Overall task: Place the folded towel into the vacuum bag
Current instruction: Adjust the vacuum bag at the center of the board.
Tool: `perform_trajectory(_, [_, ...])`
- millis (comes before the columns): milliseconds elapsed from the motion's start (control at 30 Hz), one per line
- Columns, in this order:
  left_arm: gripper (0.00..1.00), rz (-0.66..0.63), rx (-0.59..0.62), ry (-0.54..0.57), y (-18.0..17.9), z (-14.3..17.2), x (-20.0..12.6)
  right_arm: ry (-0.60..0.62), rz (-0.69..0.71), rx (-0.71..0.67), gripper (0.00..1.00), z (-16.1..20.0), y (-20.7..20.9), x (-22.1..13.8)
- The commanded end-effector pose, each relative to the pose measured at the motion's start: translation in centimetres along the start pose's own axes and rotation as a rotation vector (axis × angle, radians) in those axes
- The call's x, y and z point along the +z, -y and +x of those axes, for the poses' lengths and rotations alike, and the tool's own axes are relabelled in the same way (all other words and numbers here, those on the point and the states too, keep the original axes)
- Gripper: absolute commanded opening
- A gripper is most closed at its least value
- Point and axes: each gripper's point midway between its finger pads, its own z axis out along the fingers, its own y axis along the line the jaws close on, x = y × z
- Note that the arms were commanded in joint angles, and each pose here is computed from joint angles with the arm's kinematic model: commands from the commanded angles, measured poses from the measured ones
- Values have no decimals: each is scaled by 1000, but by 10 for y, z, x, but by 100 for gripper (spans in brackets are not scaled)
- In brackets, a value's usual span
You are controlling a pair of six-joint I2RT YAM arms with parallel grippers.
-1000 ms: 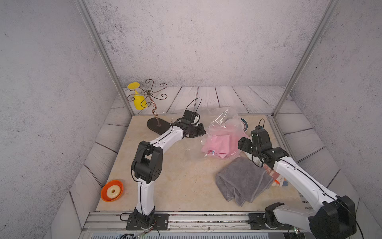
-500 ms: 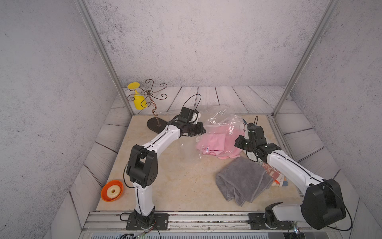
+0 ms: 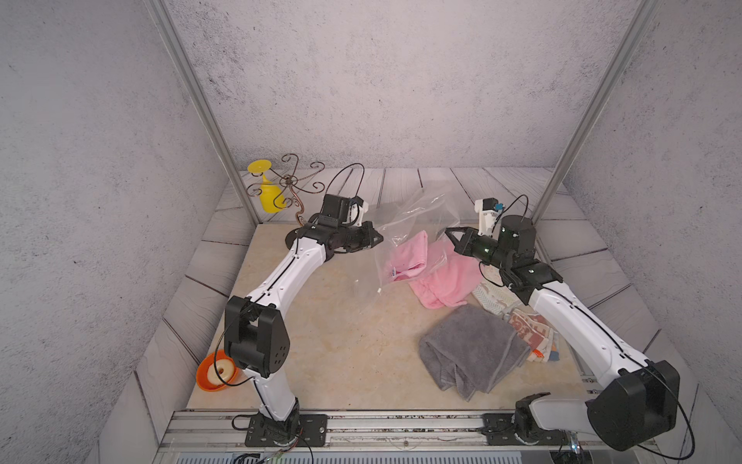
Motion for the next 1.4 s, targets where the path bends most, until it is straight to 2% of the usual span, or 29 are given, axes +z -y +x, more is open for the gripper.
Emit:
perform_trajectory(0, [0, -71, -19, 50, -21, -9, -9, 49, -50, -13, 0, -19, -12, -10])
perform_trajectory(100, [0, -25, 19, 62, -7, -16, -17, 35, 2, 4, 0, -17, 1, -7])
perform_trajectory(233, [0, 208, 103, 97, 57, -33, -45, -36, 154, 20, 0, -5, 34, 2])
perform_trajectory(367, [0, 455, 166, 81, 112, -37, -72, -118, 296, 69, 0, 17, 72, 9])
perform_trajectory(467, [0, 579, 148, 72, 127, -39, -74, -153, 355, 117, 0, 32, 92, 12])
perform_trajectory(500, [0, 566, 129, 76, 122, -39, -69, -160, 367, 131, 0, 36, 97, 13])
perform_trajectory(600, [0, 374, 28, 92, 76, -37, -38, -186, 371, 160, 6, 45, 103, 16])
perform_trajectory(633, [0, 307, -4, 98, 58, -34, -27, -188, 362, 162, 17, 46, 102, 16])
perform_trajectory(667, [0, 247, -35, 102, 41, -30, -17, -183, 360, 167, 37, 47, 102, 15])
perform_trajectory(733, [0, 165, -71, 105, 16, -22, -2, -166, 351, 169, 60, 44, 101, 12])
perform_trajectory(833, [0, 92, -129, 100, -13, -10, 14, -126, 363, 186, 77, 33, 105, -2])
perform_trajectory(967, [0, 49, -173, 83, -32, 1, 27, -84, 481, 267, 88, 29, 138, -32])
perform_trajectory(1067, [0, 41, -191, 78, -38, 4, 33, -41, 580, 387, 92, 39, 171, -53])
perform_trajectory(1133, [0, 40, -193, 76, -40, 5, 35, -30, 590, 427, 95, 48, 182, -56])
perform_trajectory(1367, [0, 59, -188, 70, -36, 2, 37, -201, 607, 571, 100, 100, 208, -31])
